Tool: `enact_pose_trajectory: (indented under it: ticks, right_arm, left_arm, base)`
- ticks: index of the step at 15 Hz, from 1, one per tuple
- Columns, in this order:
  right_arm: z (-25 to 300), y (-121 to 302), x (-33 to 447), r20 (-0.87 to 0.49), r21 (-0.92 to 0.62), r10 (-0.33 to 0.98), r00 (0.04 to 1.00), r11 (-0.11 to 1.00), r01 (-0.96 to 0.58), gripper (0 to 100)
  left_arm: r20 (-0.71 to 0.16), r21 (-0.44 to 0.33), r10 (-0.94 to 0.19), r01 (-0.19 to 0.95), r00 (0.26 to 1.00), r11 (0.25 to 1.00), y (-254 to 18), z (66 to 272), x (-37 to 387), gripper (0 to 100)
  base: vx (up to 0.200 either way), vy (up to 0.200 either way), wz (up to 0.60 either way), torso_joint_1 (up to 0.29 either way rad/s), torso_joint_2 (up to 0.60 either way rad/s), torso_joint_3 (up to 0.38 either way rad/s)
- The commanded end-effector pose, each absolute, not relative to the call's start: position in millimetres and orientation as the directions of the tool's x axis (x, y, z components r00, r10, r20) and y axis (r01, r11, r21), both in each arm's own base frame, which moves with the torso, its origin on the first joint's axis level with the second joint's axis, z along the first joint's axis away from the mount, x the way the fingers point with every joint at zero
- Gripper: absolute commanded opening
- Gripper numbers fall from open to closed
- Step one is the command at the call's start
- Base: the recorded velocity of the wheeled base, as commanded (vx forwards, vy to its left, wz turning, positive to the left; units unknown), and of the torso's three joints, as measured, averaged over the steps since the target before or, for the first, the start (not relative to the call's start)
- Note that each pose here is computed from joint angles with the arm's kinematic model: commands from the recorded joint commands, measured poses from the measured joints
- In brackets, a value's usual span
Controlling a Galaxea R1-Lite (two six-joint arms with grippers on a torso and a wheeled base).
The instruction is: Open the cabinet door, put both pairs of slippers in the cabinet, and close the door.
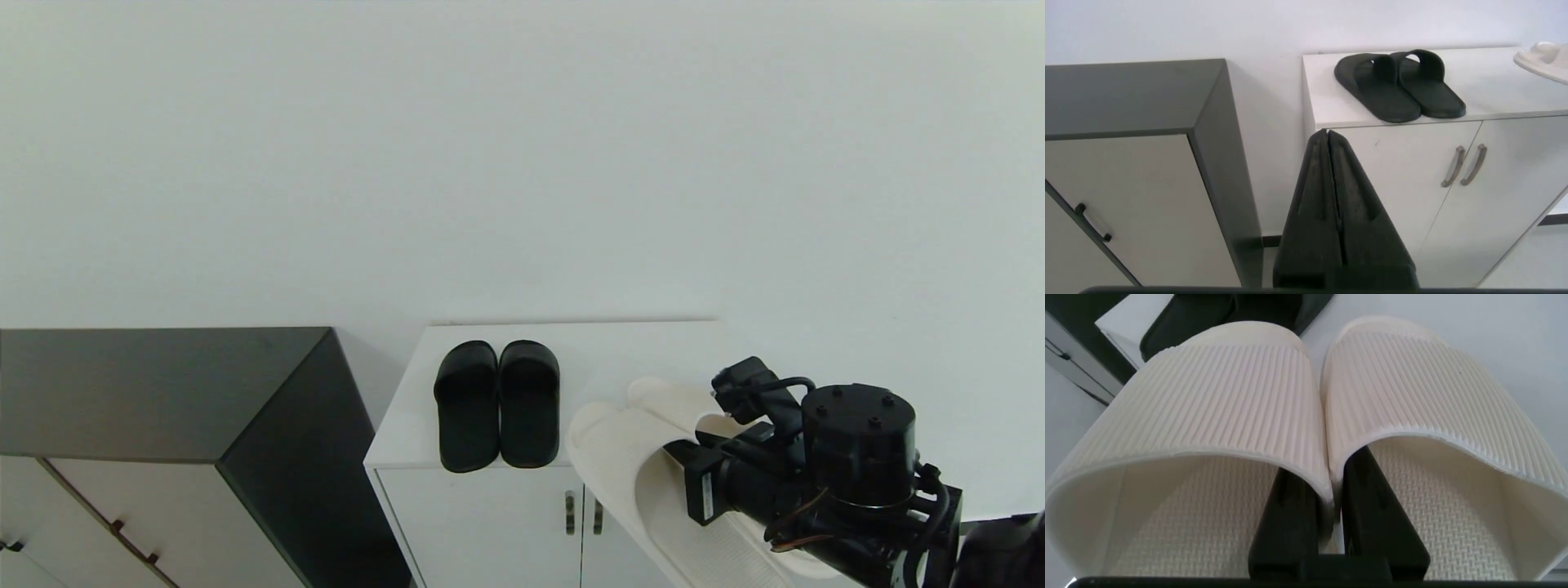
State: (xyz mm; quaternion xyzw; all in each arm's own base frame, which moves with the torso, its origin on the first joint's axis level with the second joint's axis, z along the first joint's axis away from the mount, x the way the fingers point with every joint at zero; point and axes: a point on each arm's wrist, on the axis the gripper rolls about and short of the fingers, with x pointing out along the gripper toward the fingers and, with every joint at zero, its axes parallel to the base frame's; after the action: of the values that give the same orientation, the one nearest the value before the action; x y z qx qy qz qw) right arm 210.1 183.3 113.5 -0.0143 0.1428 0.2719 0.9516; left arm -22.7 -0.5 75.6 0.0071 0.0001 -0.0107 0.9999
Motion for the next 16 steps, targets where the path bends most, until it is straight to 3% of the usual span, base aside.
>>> enact_pose_trajectory:
  ticks: [1, 10, 16]
  right_arm:
    - [114.1, 182.9, 209.0, -0.278, 0.051, 0.515, 0.811, 0.851, -0.523, 0]
    - [108.7, 182.6, 209.4, -0.298, 0.047, 0.508, 0.808, 0.853, -0.519, 0]
    - [106.0, 182.8, 209.0, -0.308, 0.043, 0.507, 0.805, 0.853, -0.521, 0]
  left_arm:
    - [0.000, 0.015, -0.021, 0.021, 1.000, 1.000, -0.5, 75.7, -22.7, 0]
    - [0.000, 0.014, -0.021, 0.021, 1.000, 1.000, -0.5, 75.7, -22.7, 0]
    - [0.000, 0.014, -0.021, 0.021, 1.000, 1.000, -0.5, 75.7, -22.7, 0]
  base:
    - [-0.200, 0.000, 0.00, -0.002, 0.00, 0.002]
    - [-0.200, 0.000, 0.00, 0.000, 0.00, 0.002]
    - [0.000, 0.000, 0.00, 0.000, 0.00, 0.000]
